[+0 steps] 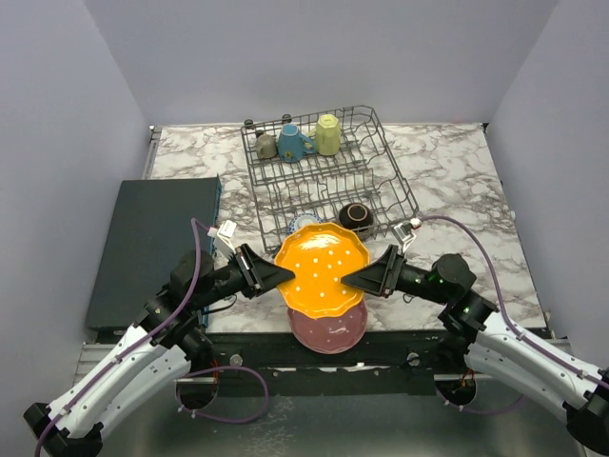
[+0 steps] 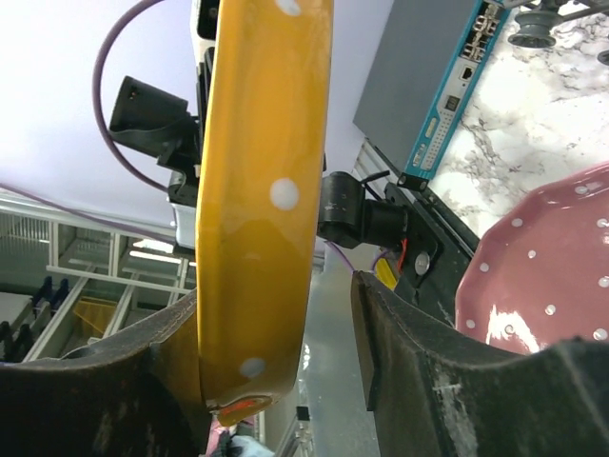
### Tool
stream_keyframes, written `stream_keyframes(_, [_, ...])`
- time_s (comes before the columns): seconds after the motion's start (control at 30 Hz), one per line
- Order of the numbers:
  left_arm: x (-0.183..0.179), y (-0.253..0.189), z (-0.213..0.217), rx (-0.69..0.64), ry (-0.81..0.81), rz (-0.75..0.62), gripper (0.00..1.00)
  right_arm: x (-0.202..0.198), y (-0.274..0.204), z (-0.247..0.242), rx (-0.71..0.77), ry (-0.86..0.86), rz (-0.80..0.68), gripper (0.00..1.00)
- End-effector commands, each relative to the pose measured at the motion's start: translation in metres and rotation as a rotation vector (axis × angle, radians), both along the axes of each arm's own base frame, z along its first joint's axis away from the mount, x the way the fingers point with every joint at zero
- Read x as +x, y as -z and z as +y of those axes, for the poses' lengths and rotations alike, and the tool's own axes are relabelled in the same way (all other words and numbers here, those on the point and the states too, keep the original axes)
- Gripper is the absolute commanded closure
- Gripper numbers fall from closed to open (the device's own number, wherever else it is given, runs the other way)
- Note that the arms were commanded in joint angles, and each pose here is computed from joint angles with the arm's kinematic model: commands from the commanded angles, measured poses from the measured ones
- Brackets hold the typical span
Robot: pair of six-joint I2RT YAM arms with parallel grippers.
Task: Load the mixed dishes into the dish rack
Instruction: Insert the plate into the dish rack.
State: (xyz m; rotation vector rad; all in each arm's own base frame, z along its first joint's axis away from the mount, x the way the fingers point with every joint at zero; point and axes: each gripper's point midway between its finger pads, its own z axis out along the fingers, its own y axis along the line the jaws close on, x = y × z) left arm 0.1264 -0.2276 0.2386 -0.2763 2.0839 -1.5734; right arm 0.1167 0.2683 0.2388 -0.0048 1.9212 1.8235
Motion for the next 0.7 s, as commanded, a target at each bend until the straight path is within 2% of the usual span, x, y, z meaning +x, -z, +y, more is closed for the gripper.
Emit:
stream_keyframes(0.0, [-0.007,-0.059,-0.004,-0.171,0.045,-0.139,1.00,-0.003,-0.004,-0.002,0.023,0.006,-0.009,0.43])
stream_keyframes(0.43, [-0.004,-0.047,-0.005,-0.127,0.041,-0.123,1.00,-0.001,-0.006,-0.008,0.030,0.043,-0.016,0.58])
stream_keyframes(0.57, [-0.003,-0.044,-0.006,-0.114,0.044,-0.118,1.00,0.002,-0.006,-0.008,0.019,0.054,-0.018,0.67])
stream_keyframes(0.67, [-0.002,-0.040,-0.007,-0.102,0.044,-0.112,1.00,0.005,-0.007,-0.007,0.012,0.063,-0.022,0.81])
